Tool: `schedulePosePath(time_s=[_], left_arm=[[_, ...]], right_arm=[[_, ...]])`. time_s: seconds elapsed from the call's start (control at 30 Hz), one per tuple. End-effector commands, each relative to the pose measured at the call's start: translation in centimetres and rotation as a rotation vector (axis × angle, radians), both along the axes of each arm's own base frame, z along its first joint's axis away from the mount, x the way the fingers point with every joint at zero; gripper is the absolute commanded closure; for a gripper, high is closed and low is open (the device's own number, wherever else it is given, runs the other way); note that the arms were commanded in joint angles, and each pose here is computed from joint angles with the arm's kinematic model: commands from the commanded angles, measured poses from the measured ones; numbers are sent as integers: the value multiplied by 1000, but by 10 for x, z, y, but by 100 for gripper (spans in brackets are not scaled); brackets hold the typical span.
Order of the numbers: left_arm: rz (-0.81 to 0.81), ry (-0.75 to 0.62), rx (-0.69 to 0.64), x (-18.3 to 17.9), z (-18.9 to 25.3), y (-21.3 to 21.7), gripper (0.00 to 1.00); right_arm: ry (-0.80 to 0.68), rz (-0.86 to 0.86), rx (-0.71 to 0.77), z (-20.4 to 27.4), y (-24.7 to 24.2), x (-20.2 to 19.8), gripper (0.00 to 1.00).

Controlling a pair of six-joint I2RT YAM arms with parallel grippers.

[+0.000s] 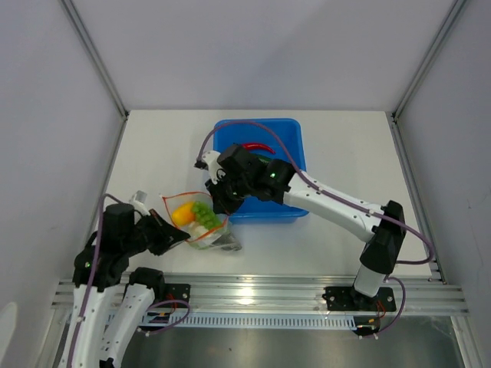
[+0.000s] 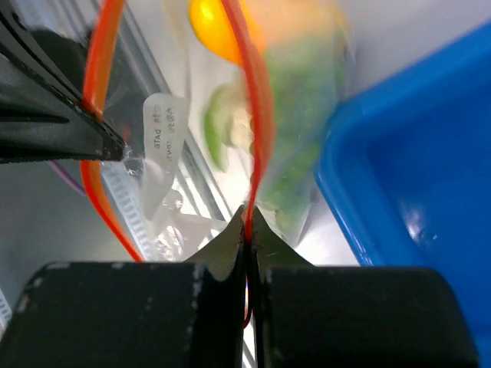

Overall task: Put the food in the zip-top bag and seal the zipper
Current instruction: Adjust the zipper food storage bag at the center of the board.

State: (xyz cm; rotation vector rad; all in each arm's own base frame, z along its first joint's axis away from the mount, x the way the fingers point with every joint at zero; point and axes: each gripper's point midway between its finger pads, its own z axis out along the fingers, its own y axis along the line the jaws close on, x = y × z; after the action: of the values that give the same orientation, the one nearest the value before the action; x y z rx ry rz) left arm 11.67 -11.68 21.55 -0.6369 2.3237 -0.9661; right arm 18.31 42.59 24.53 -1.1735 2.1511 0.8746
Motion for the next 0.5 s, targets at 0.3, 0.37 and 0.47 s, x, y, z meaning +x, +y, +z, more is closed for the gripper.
schedulePosePath(time_s=[0.3, 0.37, 0.47], left_arm=[[42, -168, 11, 11, 73, 7, 99], [38, -161, 8, 11, 71, 6, 100], [23, -49, 5, 10, 36, 3, 100]], right_arm=[[-37, 9, 6, 21, 7, 6, 100], [-42, 20, 21, 28, 9, 2, 100], [-32, 19, 7, 20, 9, 1, 94]])
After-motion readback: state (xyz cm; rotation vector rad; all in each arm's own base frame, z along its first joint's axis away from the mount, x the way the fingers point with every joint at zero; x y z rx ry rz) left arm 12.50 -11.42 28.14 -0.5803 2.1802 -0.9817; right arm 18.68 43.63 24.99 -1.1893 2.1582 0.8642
